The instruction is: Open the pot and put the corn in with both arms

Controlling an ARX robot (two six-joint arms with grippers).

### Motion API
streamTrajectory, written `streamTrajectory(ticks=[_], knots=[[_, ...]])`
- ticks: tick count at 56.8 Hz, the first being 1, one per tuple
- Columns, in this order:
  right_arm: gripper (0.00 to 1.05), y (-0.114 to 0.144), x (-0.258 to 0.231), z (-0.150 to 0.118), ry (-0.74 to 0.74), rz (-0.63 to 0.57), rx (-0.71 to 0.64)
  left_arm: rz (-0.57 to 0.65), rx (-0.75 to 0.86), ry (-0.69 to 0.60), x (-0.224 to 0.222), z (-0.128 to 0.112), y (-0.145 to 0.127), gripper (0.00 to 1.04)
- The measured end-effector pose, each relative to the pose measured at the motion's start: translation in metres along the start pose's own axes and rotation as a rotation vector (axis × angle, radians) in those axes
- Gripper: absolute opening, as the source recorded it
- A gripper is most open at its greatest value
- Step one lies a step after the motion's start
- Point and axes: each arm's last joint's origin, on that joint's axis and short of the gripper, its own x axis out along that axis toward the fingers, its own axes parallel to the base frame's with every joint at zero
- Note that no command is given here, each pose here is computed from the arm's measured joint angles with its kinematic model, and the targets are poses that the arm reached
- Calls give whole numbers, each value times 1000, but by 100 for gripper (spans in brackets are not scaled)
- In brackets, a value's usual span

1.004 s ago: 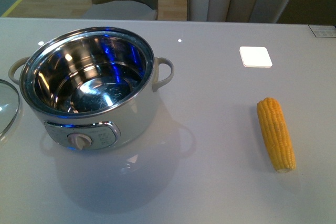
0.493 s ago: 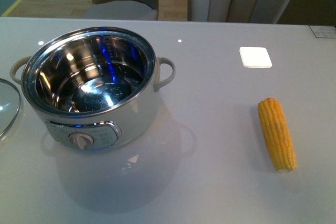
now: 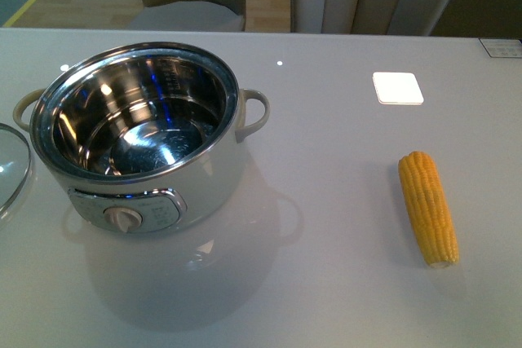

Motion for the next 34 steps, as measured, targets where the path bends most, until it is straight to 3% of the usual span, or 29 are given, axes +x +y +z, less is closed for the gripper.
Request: streamTrajectory(ticks=[34], knots=[[96, 0, 0, 0, 0, 0, 0, -2, 5, -22, -37, 6, -25, 3]])
